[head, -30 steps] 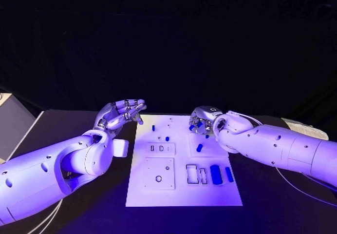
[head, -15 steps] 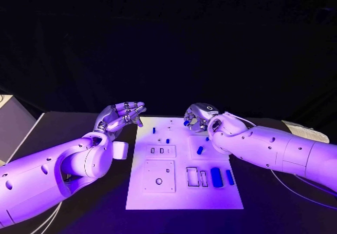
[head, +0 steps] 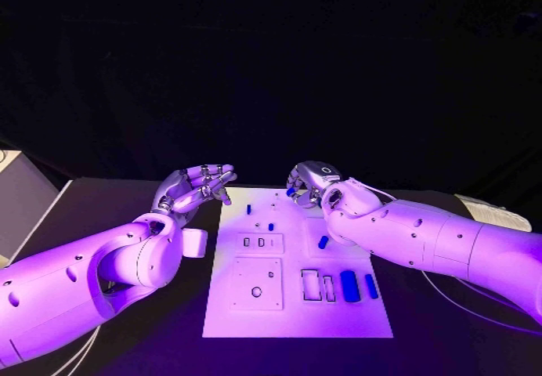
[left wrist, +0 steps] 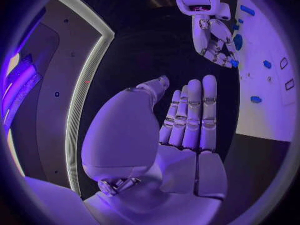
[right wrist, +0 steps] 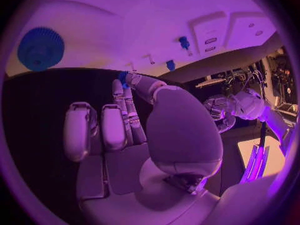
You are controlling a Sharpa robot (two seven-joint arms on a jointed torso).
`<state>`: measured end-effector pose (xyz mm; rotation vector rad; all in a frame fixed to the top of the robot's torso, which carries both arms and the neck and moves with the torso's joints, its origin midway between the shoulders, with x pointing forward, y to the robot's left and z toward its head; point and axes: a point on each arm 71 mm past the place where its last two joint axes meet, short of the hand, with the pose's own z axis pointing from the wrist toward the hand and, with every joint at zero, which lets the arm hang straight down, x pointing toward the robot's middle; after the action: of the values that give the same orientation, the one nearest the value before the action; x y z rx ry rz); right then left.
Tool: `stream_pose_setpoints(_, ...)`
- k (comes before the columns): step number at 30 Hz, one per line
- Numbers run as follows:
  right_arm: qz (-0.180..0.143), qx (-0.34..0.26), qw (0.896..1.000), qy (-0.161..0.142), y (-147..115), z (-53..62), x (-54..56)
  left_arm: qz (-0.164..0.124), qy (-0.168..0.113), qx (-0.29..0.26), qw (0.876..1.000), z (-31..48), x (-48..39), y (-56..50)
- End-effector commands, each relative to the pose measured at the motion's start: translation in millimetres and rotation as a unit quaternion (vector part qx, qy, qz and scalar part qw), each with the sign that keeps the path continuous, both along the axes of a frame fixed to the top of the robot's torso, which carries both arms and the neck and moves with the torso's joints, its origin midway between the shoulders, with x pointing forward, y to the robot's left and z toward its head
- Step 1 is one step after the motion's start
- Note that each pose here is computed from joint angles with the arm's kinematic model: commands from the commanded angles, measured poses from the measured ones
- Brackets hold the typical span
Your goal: Assemble the parts on the task board
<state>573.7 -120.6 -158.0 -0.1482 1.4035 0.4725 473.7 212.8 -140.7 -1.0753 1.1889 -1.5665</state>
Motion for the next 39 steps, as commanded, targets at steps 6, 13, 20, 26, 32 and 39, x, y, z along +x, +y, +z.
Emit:
stream_pose_setpoints(6, -0.003, -0.003, 1.000, -0.011, 6, 2.1, 1.8, -0.007, -0.007, -0.002, 1.000, 3.8, -2.1, -3.0)
stream_pose_setpoints(13, -0.003, -0.004, 1.000, -0.009, 9, 2.1, 3.0, -0.007, -0.009, -0.004, 1.000, 5.8, -2.6, -3.1)
stream_pose_setpoints(20, -0.001, -0.003, 1.000, -0.009, 12, 2.8, 3.2, -0.007, -0.010, -0.005, 1.000, 7.4, -2.6, -3.6)
stream_pose_setpoints(26, -0.005, -0.003, 1.000, -0.011, 13, 5.7, 6.0, -0.008, -0.011, -0.006, 1.000, 8.2, -2.8, -4.6)
stream_pose_setpoints(32, -0.006, -0.005, 1.000, -0.009, 16, 6.6, 7.9, -0.010, -0.011, -0.006, 1.000, 8.8, -2.9, -5.6)
stream_pose_setpoints(39, -0.005, -0.008, 1.000, -0.005, 19, 4.9, 9.6, -0.011, -0.012, -0.007, 1.000, 9.9, -3.8, -6.8)
